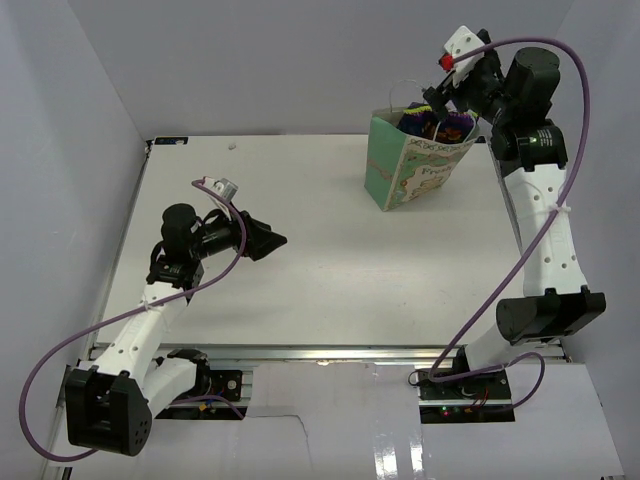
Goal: Place the snacks into the paper bag
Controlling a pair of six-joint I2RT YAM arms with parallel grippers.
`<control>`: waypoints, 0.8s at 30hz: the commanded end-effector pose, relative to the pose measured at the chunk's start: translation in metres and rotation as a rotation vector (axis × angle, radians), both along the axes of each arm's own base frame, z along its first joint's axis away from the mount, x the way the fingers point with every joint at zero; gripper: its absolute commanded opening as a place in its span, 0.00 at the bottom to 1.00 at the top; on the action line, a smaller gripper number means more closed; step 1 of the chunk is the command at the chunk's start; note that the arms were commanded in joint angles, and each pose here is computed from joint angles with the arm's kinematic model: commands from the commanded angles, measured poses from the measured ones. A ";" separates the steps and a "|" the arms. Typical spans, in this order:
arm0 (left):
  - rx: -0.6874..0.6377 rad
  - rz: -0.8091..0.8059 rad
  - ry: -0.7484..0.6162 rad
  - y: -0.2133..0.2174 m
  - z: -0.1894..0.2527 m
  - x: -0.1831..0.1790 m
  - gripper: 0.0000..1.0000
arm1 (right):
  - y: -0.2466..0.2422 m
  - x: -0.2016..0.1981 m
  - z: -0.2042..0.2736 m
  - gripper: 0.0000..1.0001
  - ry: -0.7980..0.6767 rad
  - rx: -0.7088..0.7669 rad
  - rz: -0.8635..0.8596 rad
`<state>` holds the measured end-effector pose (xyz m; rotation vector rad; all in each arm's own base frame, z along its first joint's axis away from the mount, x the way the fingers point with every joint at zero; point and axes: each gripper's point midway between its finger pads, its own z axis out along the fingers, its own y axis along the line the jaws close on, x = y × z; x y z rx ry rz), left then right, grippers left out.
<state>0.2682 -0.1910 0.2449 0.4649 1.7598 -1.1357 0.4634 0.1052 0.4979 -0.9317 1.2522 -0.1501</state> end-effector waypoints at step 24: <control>-0.026 0.171 -0.007 0.015 0.042 0.018 0.98 | -0.042 -0.117 -0.215 0.90 0.709 0.267 -0.306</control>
